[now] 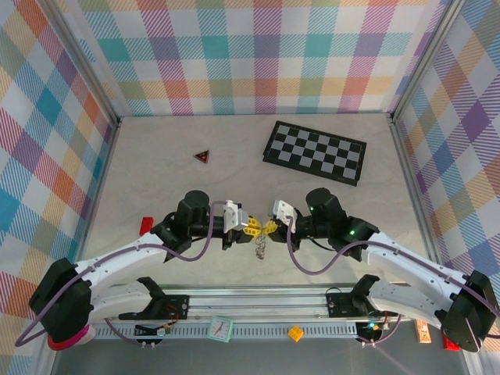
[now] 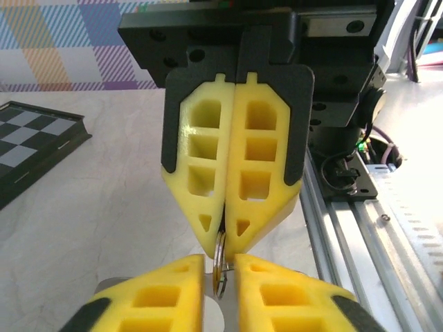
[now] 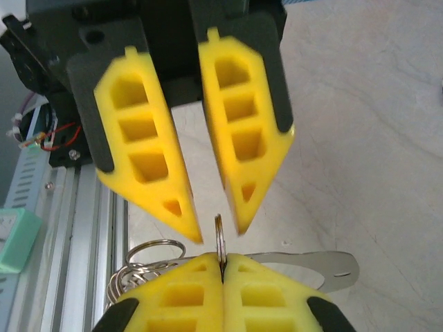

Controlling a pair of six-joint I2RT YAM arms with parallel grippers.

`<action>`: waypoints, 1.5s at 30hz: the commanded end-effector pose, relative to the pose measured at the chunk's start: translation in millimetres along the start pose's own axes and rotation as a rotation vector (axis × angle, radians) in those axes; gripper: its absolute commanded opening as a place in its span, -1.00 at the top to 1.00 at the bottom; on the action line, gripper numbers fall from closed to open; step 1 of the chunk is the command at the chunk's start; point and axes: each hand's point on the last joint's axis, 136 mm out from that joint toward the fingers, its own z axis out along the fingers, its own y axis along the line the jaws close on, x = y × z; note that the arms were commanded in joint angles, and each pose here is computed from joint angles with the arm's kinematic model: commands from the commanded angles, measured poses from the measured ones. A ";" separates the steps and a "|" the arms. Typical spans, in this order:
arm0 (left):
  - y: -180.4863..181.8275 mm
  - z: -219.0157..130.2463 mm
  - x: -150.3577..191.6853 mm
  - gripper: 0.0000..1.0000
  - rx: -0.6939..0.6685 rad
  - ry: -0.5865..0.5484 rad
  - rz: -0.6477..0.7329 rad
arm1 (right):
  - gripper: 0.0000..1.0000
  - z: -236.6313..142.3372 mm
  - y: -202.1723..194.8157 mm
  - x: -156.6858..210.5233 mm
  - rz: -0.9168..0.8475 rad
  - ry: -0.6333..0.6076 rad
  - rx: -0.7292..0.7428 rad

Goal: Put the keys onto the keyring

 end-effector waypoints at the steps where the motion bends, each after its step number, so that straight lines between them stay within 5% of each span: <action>1: 5.4 -3.6 -2.9 0.58 -0.036 0.072 0.045 | 1.00 -8.2 -1.5 -8.8 -0.085 0.039 0.005; 5: 4.3 -6.4 8.8 0.57 -0.027 0.161 0.025 | 1.00 -9.9 -3.6 -6.8 -0.110 0.137 0.000; 20: 4.4 -1.3 -1.8 0.63 0.011 0.140 0.043 | 1.00 4.5 2.0 -22.4 -0.228 0.244 -0.062; 28: 2.7 -1.0 -1.5 0.99 0.025 0.143 0.051 | 1.00 6.2 6.5 -34.3 -0.203 0.199 -0.074; 35: -2.1 -3.3 -8.2 1.00 0.027 0.084 0.066 | 0.41 -5.3 -3.8 -29.3 -0.094 0.106 0.007; 45: -8.8 -2.7 -9.8 1.00 0.049 0.022 0.064 | 0.33 -7.6 -4.3 -9.5 -0.008 0.087 0.018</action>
